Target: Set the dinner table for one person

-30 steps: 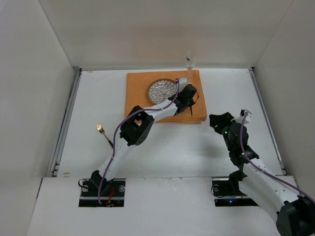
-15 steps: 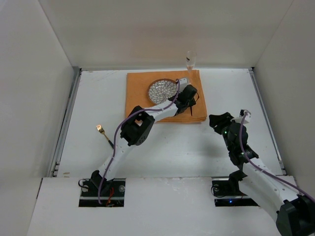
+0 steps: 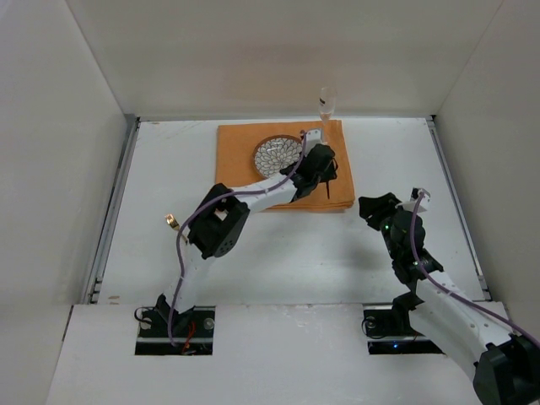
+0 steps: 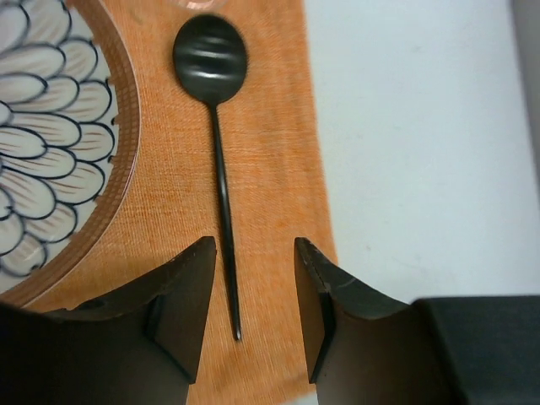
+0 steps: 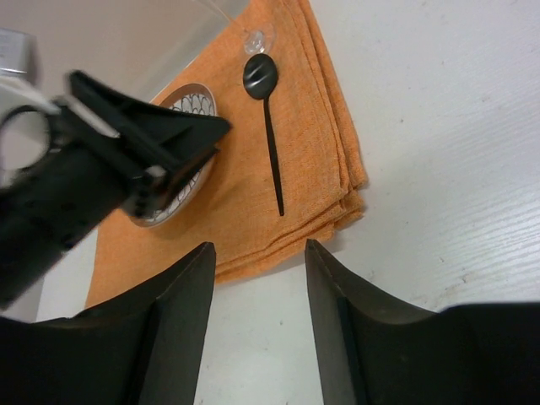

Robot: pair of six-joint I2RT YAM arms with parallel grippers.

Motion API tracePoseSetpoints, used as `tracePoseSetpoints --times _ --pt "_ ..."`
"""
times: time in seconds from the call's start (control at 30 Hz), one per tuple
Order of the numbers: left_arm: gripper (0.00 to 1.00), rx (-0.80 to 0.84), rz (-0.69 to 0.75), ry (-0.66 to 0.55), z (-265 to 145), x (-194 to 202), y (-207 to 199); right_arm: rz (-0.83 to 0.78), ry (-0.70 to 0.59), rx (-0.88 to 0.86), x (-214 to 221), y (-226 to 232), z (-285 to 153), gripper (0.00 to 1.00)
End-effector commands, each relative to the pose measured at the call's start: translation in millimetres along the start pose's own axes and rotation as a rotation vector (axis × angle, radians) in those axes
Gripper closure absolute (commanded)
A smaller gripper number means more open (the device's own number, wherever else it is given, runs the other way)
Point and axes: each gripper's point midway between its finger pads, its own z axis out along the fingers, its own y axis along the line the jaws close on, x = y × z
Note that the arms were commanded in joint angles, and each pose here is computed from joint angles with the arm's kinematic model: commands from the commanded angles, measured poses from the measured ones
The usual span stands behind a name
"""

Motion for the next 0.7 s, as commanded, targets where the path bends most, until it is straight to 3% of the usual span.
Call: tracePoseSetpoints --times 0.0,0.13,0.27,0.53,0.67 --pt "0.6 0.134 0.008 -0.163 -69.7 -80.4 -40.7 0.024 -0.044 -0.031 -9.9 7.9 0.6 0.5" --pt "0.6 0.08 0.004 -0.196 -107.2 -87.6 1.1 0.018 -0.035 -0.028 -7.6 7.7 3.1 0.68" --pt "0.6 -0.087 0.012 -0.21 -148.4 -78.5 79.5 -0.004 0.007 -0.033 3.9 13.0 8.7 0.81" --pt "0.51 -0.519 -0.066 -0.083 -240.8 -20.9 264.5 -0.014 0.01 -0.062 5.0 21.8 6.4 0.79" --pt "0.49 -0.686 -0.112 -0.013 -282.7 12.4 327.2 -0.014 0.011 -0.07 5.0 23.4 5.7 0.78"
